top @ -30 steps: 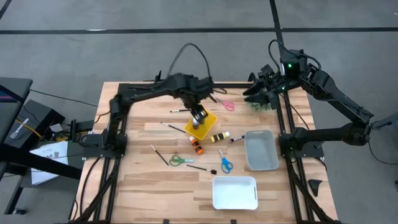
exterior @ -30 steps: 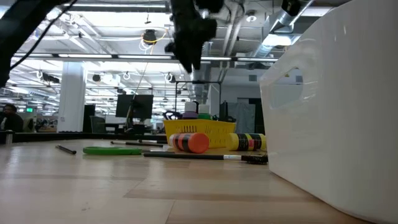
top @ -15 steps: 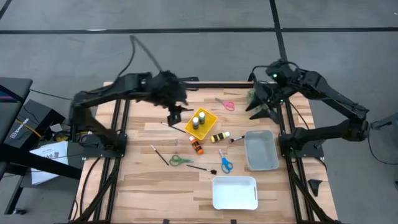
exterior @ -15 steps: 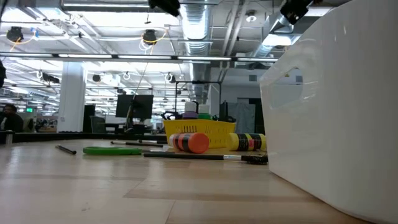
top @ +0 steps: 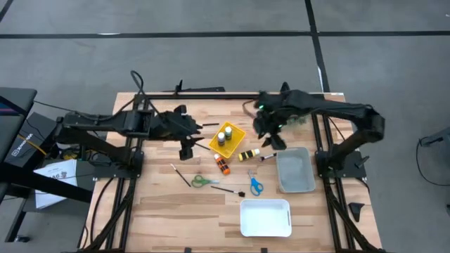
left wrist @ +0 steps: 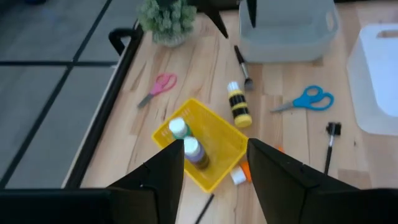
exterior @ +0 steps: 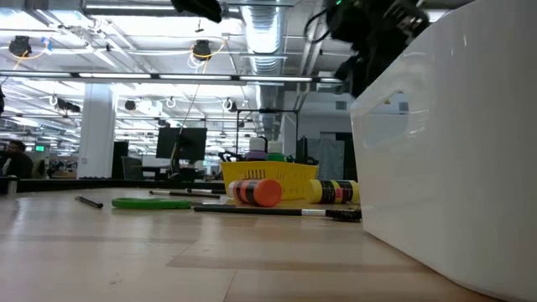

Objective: Pick & Place Paint Supplies
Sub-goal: Put the yellow paint bottle into the yellow bin

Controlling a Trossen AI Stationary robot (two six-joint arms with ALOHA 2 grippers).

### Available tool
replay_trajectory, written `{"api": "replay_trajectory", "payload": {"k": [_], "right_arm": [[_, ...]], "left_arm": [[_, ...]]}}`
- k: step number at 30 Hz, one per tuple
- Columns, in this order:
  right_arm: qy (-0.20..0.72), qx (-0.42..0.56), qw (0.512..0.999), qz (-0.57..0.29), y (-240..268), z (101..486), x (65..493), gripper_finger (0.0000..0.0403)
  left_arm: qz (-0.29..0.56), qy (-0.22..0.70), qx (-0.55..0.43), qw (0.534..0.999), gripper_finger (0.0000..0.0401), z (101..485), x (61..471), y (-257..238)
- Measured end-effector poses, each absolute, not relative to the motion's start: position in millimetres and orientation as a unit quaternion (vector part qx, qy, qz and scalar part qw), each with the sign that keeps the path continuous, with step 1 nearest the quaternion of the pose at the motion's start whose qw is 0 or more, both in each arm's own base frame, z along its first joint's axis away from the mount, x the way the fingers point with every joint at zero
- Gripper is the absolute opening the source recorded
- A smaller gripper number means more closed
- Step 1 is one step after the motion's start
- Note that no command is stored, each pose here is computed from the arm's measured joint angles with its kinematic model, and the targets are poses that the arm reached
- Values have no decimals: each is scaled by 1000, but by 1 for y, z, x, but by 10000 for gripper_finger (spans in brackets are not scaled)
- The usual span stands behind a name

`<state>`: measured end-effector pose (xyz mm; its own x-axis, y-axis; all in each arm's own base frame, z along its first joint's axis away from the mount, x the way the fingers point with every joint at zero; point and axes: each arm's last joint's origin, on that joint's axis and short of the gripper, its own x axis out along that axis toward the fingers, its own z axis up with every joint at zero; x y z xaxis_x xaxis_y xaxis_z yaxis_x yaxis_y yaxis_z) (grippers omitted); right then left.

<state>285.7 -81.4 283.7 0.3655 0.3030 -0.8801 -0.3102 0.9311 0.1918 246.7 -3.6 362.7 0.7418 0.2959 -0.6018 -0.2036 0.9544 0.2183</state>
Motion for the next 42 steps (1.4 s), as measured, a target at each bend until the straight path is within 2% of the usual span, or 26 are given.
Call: {"api": "replay_trajectory", "payload": {"k": [6, 14, 21, 29, 42], "right_arm": [[570, 17, 796, 204, -71, 244, 316, 211], [585, 31, 789, 186, -66, 220, 331, 243], [587, 72, 795, 138, -63, 186, 313, 244], [516, 19, 855, 53, -59, 186, 301, 244], [496, -30, 866, 55, -49, 152, 287, 244]], "left_arm": [[121, 342, 73, 929, 200, 357, 246, -12], [107, 364, 99, 920, 231, 354, 243, -15], [105, 387, 123, 908, 227, 351, 240, -14], [103, 390, 127, 906, 218, 351, 239, -14], [103, 392, 128, 905, 210, 351, 239, -14]]}}
